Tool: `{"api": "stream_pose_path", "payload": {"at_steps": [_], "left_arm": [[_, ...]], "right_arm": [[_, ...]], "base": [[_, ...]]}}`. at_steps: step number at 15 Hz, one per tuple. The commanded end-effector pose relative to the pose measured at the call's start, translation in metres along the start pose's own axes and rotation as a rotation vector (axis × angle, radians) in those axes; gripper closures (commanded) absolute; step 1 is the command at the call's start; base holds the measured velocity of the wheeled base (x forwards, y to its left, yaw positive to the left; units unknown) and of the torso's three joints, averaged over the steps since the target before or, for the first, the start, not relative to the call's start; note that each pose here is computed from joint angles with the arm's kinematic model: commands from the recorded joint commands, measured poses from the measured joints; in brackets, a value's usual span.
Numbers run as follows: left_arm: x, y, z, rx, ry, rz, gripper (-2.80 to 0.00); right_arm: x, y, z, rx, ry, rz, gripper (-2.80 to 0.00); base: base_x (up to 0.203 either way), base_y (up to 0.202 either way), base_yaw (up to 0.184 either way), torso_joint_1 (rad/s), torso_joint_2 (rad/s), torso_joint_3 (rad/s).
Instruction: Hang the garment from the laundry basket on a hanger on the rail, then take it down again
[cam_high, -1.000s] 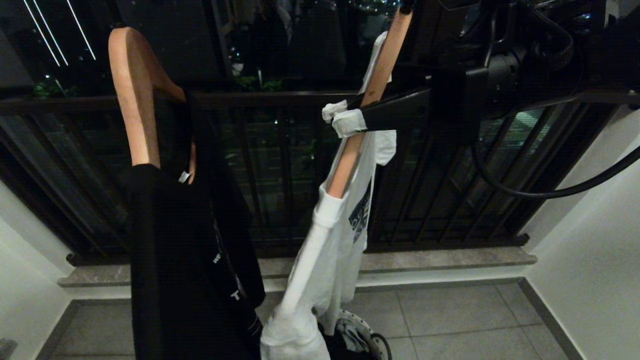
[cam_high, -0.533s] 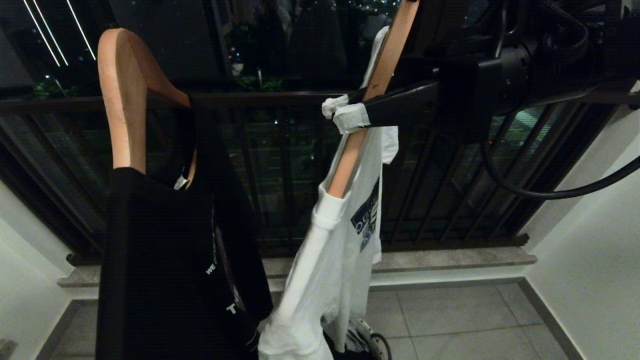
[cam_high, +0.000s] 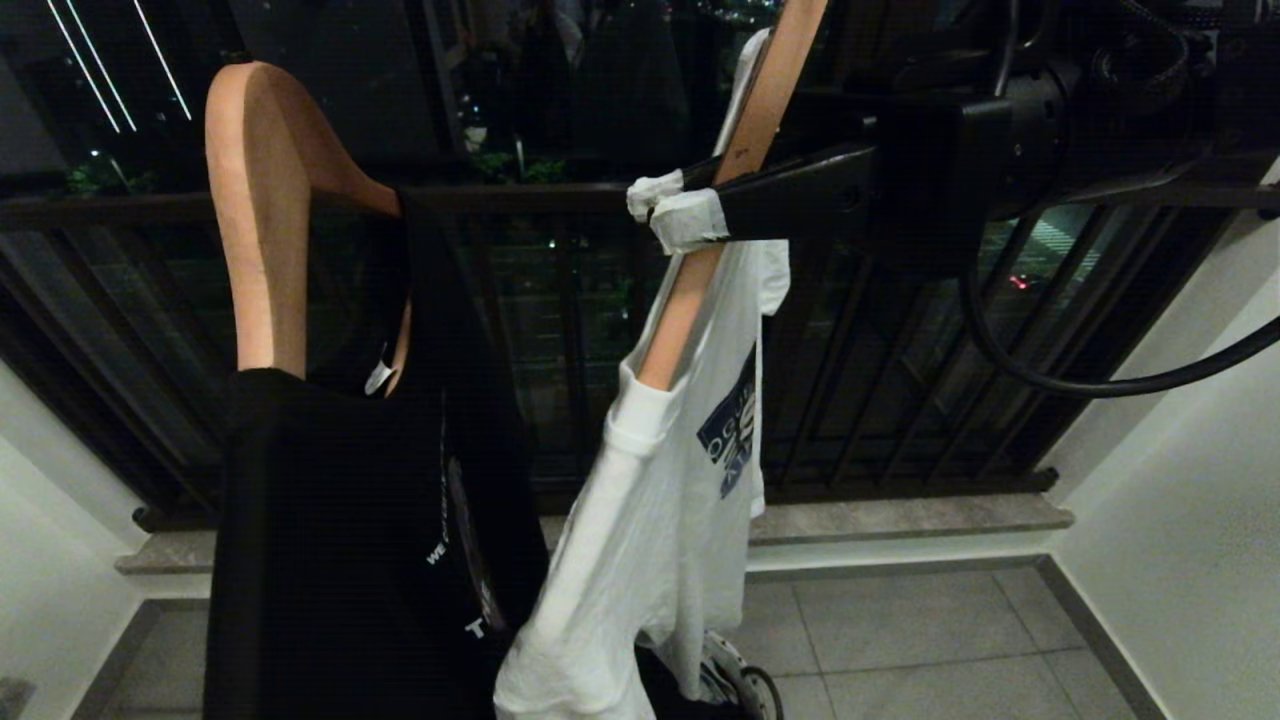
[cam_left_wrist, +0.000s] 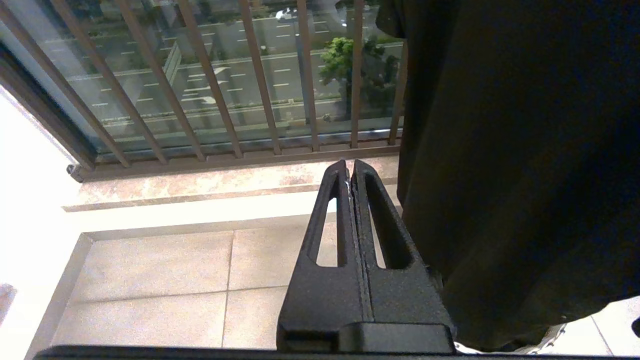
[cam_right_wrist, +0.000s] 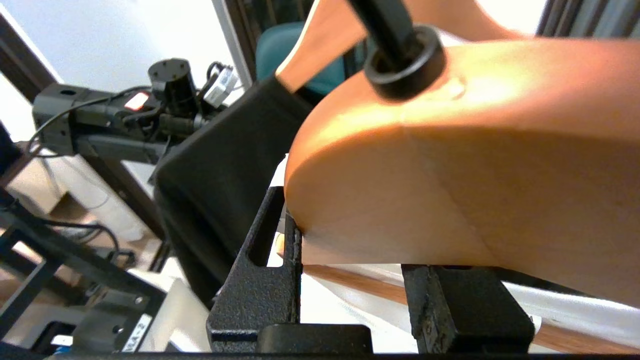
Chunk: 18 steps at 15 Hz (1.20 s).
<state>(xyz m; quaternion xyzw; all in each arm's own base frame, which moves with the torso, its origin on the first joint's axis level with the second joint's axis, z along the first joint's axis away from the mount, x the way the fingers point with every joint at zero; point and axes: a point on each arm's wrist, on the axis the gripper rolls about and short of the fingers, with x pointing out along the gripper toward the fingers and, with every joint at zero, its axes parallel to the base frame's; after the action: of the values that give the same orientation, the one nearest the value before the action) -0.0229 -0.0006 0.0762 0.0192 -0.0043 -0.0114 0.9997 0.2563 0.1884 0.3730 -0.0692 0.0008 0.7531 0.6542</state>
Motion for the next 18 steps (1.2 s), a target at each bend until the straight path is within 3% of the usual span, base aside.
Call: {"api": "stream_pose_path", "payload": {"at_steps": [1,9,15,18], "left_arm": [[0.000,0.000,-0.001,0.000,0.002,0.000,0.00],[0.000,0.000,-0.001,0.000,0.001,0.000,0.00],[0.000,0.000,0.000,0.000,0.000,0.000,0.00],[0.000,0.000,-0.001,0.000,0.002,0.000,0.00]], "right_arm": [[-0.001,0.001,0.005,-0.023,-0.012,0.003,0.00],[-0.011,-0.025,-0.009,-0.027,-0.014,-0.052,0.00],[-0.008,-0.056,-0.031,-0.024,-0.027,-0.065,0.00],[-0.009,-0.056,-0.031,-0.021,-0.030,-0.056,0.00]], "base": [[0.000,0.000,0.000,0.000,0.00,0.000],[0.000,0.000,0.000,0.000,0.00,0.000],[0.000,0.000,0.000,0.000,0.00,0.000],[0.000,0.000,0.000,0.000,0.00,0.000]]}}
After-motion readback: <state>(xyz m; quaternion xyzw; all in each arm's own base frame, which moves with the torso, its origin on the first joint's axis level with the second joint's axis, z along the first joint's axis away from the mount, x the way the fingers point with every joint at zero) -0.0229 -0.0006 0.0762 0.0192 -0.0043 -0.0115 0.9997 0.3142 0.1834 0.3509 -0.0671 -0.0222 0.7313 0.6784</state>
